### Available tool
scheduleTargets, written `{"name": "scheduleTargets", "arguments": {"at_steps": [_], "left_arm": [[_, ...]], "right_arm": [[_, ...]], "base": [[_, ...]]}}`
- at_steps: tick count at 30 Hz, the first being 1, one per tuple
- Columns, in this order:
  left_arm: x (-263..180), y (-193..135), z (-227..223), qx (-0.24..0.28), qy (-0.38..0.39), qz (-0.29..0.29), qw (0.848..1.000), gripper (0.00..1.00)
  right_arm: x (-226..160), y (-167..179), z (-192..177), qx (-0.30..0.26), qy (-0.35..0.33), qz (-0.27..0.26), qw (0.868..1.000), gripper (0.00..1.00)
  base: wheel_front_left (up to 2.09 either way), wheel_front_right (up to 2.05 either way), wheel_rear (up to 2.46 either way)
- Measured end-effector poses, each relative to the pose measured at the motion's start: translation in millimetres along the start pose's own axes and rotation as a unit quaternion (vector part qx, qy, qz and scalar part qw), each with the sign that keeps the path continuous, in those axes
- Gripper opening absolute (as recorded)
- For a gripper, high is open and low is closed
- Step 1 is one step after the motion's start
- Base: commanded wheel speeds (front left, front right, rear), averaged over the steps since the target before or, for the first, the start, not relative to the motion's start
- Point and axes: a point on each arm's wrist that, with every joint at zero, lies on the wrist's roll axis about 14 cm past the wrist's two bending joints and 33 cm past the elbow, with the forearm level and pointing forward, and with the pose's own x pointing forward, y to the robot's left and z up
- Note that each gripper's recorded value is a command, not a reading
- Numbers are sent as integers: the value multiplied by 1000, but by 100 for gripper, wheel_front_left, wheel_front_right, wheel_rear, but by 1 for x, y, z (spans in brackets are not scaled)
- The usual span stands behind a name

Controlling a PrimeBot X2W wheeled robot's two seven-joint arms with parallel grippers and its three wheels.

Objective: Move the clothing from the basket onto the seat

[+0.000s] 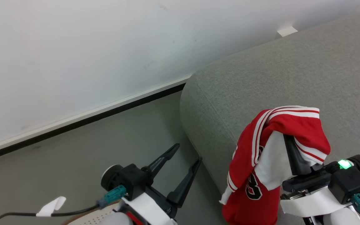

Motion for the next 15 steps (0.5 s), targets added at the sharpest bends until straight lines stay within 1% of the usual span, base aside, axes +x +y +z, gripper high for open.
{"name": "scheduleTargets", "arguments": {"at_steps": [4,9,12,15], "left_arm": [[6,-3,-10,-9,8,-15,1000,100],[7,-4,-15,-14,12,-21,1000,100],[5,-3,-15,-13,11,-21,1000,100],[3,1,-18,-15,11,-18,1000,100]], "right_arm": [[-6,-10,-2,-5,7,-18,1000,0],[-6,-15,-3,-9,10,-25,1000,0],[1,-14,-1,-12,6,-19,1000,0],[16,-11,5,-22,-3,-3,1000,0]], "base": [[0,0,0],[0,0,0],[0,0,0],[0,0,0]]}}
